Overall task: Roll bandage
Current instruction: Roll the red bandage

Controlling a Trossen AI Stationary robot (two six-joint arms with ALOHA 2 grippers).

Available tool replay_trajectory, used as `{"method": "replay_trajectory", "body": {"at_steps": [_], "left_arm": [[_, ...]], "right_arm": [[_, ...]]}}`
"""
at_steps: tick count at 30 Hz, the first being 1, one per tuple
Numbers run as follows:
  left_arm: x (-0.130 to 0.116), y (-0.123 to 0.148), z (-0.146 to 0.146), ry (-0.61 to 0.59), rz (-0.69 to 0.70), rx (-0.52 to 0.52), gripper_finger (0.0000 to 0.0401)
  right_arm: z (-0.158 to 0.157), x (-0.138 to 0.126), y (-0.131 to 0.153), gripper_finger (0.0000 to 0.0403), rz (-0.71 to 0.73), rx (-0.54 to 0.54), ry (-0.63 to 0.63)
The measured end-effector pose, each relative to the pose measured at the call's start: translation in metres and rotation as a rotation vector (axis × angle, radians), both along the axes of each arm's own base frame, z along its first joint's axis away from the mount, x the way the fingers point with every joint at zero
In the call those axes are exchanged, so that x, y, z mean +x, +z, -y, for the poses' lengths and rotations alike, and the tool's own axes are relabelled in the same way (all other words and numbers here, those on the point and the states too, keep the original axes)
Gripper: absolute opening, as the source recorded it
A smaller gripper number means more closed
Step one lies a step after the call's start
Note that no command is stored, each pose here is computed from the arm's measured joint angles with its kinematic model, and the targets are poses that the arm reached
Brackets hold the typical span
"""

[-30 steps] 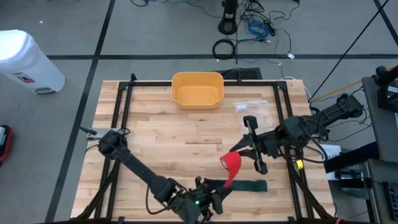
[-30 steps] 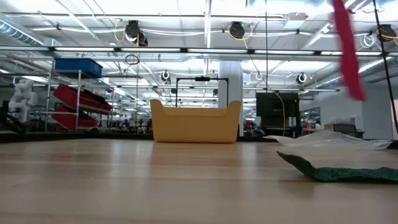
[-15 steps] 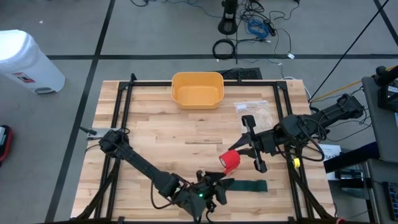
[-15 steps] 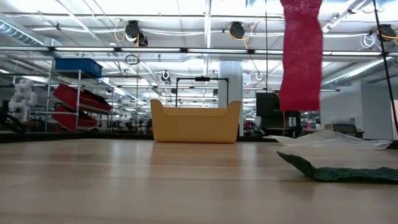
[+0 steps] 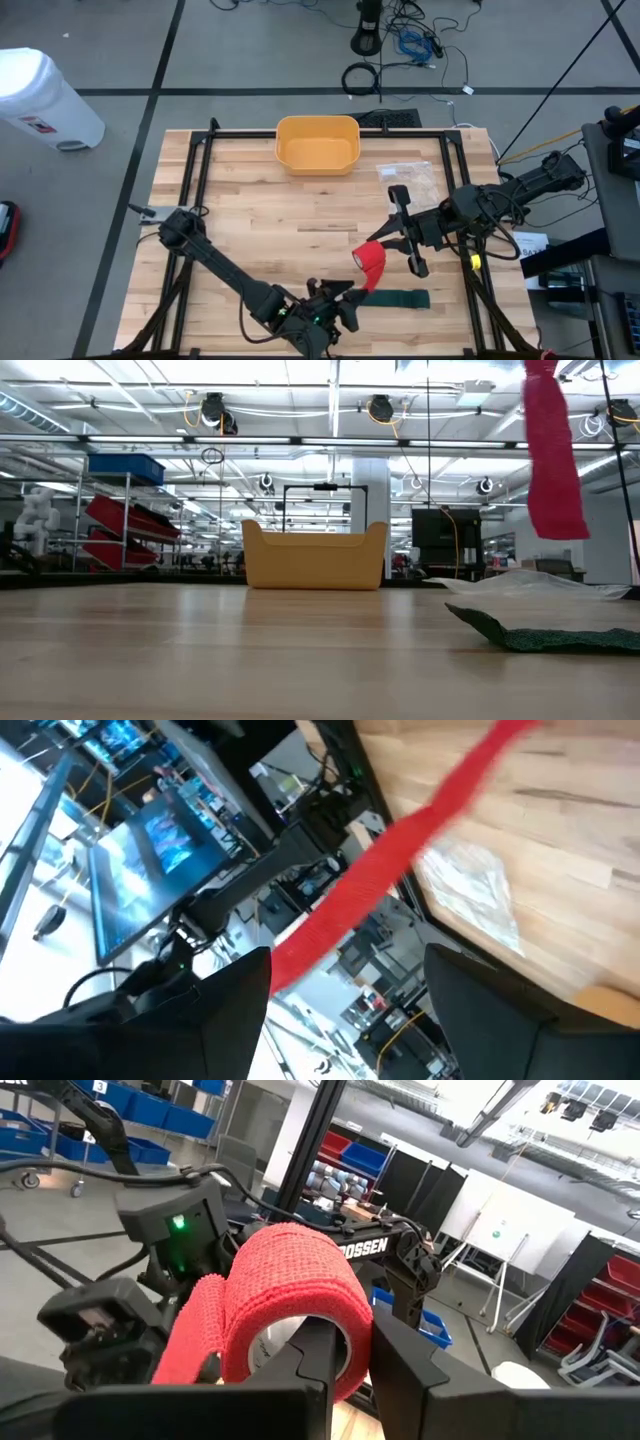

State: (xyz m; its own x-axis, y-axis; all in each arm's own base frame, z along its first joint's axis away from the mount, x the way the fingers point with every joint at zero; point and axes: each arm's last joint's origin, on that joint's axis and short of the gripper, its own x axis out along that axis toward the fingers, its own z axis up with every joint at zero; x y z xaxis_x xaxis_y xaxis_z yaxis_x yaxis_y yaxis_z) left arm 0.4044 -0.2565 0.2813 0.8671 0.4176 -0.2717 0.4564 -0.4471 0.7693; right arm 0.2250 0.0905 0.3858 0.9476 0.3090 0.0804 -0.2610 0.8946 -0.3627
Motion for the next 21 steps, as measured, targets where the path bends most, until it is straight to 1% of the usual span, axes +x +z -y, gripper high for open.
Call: {"method": "replay_trajectory", "body": {"at_steps": [13,17,21], "left_arm": [[0.009,0.0,-0.015,0.028,-0.014,0.033,0.027],[0.012,0.0,-0.02,0.03,-0.029,0.066,0.027],[0.015,0.001,-0.024,0.038,-0.031,0.071,0.027]], "right_arm": [[0.0,0.0,0.0,0.0041,-0.006,0.007,0.001],[0.0,0.0,0.0,0.0041,-0.006,0.007,0.001],[0.0,0.0,0.0,0.0041,-0.007,0.011,0.001]]}}
